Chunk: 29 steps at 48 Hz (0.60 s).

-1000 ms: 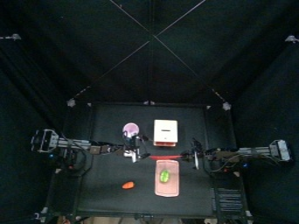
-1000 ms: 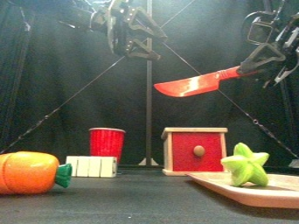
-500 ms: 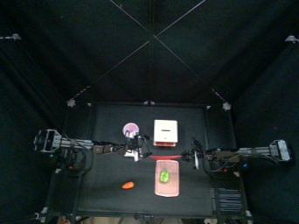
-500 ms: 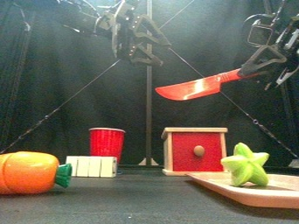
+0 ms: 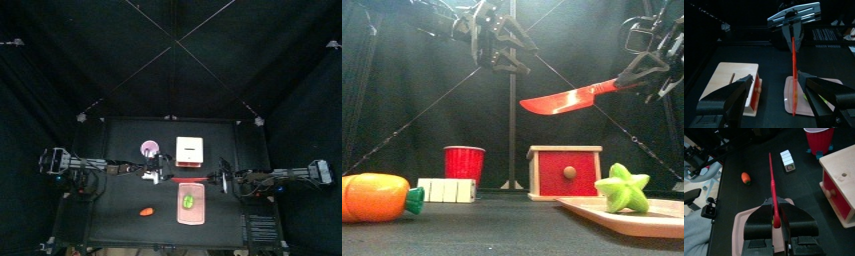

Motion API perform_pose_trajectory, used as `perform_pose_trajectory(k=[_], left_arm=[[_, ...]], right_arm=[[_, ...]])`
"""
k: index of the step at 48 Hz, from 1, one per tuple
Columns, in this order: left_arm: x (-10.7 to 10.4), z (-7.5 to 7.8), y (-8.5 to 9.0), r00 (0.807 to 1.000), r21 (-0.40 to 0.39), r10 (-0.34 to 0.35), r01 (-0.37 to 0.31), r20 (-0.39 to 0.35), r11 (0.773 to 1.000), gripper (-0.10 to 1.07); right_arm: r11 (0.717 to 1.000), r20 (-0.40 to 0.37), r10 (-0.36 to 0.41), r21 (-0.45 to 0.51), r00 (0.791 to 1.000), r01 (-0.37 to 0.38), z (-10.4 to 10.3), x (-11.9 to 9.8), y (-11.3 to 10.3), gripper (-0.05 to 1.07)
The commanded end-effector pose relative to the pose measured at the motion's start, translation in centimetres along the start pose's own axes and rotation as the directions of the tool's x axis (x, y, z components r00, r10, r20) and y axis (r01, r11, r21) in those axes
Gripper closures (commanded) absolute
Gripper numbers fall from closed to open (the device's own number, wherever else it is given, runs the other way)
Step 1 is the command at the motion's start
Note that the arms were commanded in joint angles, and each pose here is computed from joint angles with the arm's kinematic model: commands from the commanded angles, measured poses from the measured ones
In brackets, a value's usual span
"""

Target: Grab knife with other hand

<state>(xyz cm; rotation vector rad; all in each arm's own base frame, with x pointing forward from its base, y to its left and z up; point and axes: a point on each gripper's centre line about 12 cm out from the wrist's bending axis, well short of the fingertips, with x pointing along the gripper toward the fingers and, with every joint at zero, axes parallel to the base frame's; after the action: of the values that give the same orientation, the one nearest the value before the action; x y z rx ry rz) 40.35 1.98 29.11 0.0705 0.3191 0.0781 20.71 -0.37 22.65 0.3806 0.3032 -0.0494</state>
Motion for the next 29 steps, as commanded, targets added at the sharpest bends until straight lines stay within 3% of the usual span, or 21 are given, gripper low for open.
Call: perform_pose_trajectory(k=[1,11,23,24,26,29], left_arm=[[0.3,1.1,-0.3,1.000,0.033,-0.016,0.015,0.022,0.999,-0.05],[0.4,2.6,-0.4,0.998,0.043,-0.018,0.016,0.056,0.999,-0.05],[0.5,0.9,-0.8,1.000,-0.027,-0.028,0.028,0.010,0.999,-0.05],[0.4,1.0,-1.1,0.999,-0.014,-0.034,0.034,0.013,0.999,-0.05],[0.1,1.2,-2.5,0.998,0.087,-0.061,0.058,0.028,0.994,-0.05],[0.0,1.4,-4.1,0.995,0.280,-0.068,0.046,0.068,0.959,-0.05]], right_arm=[[1.000,0.008,0.004,0.002,1.000,-0.004,0.3,0.1,0.1,0.71],[1.000,0.009,0.004,0.005,1.000,-0.004,0.4,0.0,0.1,0.71],[1.000,0.011,0.005,0.014,1.000,-0.005,0.4,0.0,0.1,0.71],[1.000,0.011,0.005,0.014,1.000,-0.005,0.4,0.0,0.1,0.71],[1.000,0.011,0.005,0.011,1.000,-0.005,0.4,0.0,0.1,0.71],[1.000,0.013,0.006,0.001,1.000,-0.006,0.5,0.0,0.2,0.71]])
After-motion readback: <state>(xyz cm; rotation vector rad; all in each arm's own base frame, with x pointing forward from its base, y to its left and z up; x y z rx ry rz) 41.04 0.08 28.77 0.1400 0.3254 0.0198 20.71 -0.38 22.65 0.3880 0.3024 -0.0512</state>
